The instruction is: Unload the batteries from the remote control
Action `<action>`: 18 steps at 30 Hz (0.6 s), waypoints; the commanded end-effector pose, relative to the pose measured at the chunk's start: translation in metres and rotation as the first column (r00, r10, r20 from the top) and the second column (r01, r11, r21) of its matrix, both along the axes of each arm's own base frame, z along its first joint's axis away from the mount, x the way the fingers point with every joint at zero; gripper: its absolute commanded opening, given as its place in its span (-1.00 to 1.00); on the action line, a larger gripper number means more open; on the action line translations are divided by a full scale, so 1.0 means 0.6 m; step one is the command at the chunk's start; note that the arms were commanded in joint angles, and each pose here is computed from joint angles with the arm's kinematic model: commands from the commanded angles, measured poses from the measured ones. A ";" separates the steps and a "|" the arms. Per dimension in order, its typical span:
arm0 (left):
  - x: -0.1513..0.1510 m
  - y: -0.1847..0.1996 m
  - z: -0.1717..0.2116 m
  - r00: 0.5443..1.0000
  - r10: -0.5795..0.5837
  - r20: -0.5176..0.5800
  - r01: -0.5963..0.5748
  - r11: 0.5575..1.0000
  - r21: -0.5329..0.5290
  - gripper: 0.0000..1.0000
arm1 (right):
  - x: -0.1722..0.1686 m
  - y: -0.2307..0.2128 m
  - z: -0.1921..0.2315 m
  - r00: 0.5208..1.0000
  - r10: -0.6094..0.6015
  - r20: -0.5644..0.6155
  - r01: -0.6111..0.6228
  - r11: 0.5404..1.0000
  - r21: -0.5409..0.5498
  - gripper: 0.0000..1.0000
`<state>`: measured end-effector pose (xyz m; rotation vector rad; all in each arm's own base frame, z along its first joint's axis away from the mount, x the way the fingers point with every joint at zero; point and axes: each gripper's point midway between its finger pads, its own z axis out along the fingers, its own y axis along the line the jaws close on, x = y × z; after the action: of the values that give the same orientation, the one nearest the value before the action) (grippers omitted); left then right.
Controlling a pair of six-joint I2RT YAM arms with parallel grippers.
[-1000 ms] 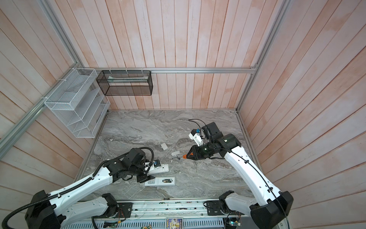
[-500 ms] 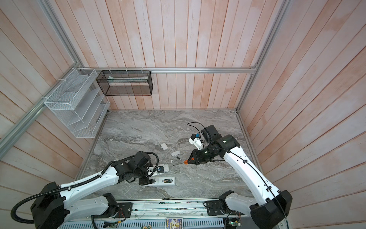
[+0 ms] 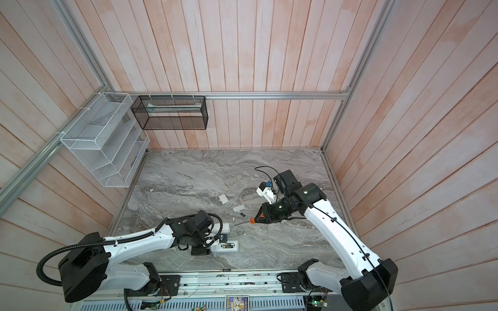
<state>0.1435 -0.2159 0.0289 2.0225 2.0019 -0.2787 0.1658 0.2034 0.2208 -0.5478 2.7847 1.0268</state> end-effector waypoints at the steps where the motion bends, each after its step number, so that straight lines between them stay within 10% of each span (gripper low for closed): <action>1: -0.006 0.011 -0.014 1.000 -0.011 -0.015 0.012 0.999 0.049 0.08 | -0.005 0.004 0.009 1.000 0.011 0.008 -0.011 0.999 0.033 -1.00; 18: -0.015 0.046 -0.050 1.000 -0.005 -0.021 0.009 0.977 0.212 0.20 | 0.001 0.009 0.023 0.999 0.016 0.043 -0.018 0.998 0.056 -1.00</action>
<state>0.1435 -0.2123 0.0171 2.0881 2.0499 -0.1831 0.1669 0.2047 0.2221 -0.5515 2.7734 1.0342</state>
